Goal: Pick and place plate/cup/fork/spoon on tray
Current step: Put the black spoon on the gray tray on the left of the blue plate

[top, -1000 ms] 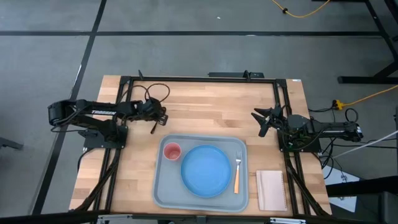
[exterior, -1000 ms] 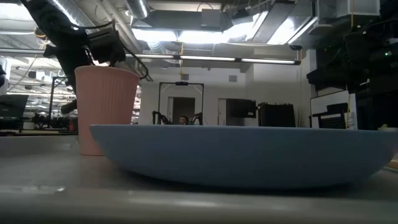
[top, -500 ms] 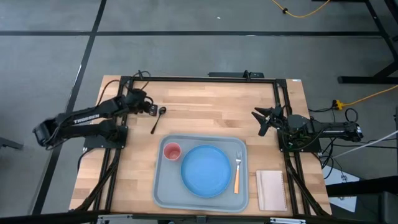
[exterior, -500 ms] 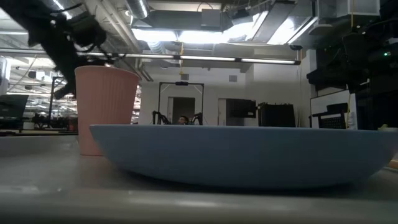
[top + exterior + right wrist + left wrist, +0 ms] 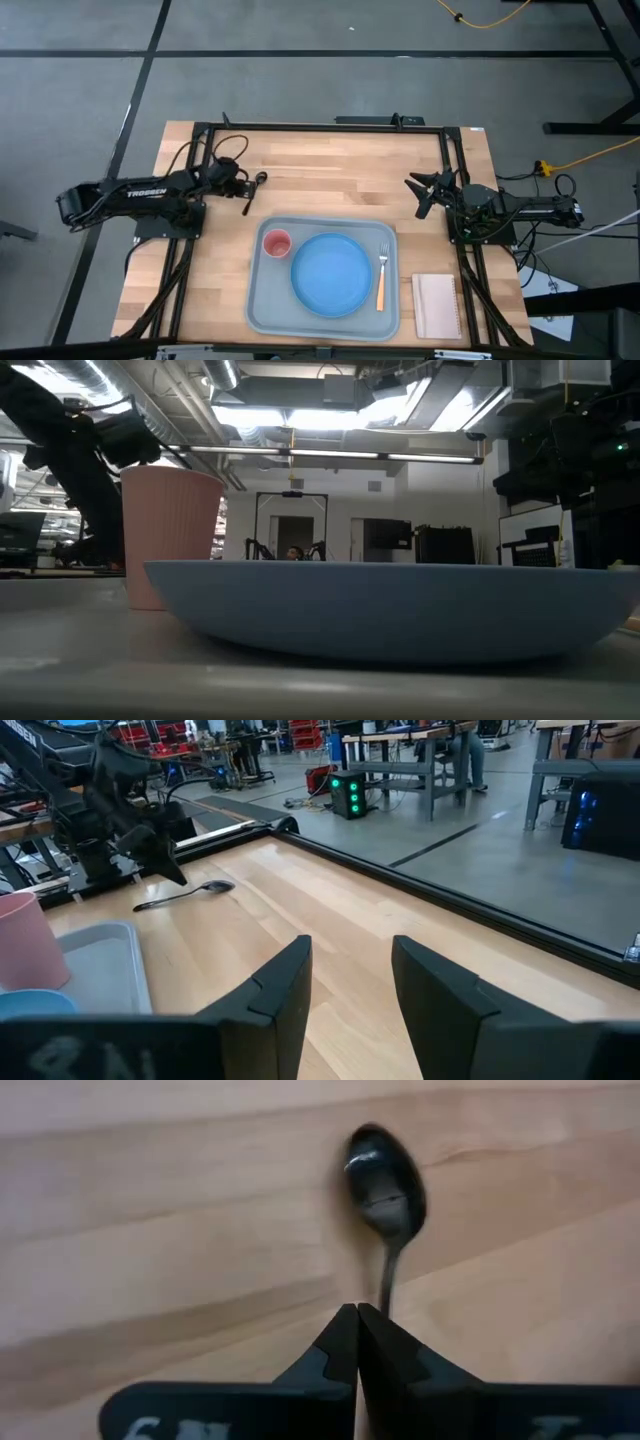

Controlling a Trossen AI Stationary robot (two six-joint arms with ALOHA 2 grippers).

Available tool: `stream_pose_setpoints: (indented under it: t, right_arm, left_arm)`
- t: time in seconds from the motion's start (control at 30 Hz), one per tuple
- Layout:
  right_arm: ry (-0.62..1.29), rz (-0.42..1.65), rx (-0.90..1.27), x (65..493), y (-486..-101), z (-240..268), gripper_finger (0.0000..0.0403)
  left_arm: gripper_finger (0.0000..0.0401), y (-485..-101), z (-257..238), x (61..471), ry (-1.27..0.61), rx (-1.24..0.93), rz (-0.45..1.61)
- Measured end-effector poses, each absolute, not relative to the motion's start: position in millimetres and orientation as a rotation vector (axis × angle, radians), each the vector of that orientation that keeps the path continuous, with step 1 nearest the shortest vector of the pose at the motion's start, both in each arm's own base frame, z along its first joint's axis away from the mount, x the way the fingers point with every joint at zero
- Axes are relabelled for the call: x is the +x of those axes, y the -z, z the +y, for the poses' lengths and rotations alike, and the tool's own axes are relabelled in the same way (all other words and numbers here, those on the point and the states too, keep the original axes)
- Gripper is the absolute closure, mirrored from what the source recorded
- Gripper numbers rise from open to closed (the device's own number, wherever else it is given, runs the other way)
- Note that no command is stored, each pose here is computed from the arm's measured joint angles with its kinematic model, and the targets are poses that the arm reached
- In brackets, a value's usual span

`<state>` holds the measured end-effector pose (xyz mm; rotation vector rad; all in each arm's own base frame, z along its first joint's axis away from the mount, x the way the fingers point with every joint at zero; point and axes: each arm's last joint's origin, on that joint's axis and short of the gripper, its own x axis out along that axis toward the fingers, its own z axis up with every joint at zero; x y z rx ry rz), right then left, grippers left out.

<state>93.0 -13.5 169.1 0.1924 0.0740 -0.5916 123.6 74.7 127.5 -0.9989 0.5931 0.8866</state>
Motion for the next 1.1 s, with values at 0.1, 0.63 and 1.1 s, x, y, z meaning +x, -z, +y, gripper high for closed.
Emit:
stream_pose_setpoints:
  t: [0.1, 0.63, 1.1]
  right_arm:
    - [0.591, 0.08, 0.175, 93, -169, -14, 0.0257]
    - [0.589, 0.081, 0.172, 93, -169, -13, 0.0257]
    - [0.588, 0.082, 0.172, 93, -169, -13, 0.0257]
  left_arm:
    - [0.0401, -124, 74, 127, -0.899, -0.994, 0.607]
    - [0.0401, -108, 90, 144, -0.897, -0.996, 0.571]
    - [0.0401, -112, 102, 166, -0.806, -0.946, 0.548]
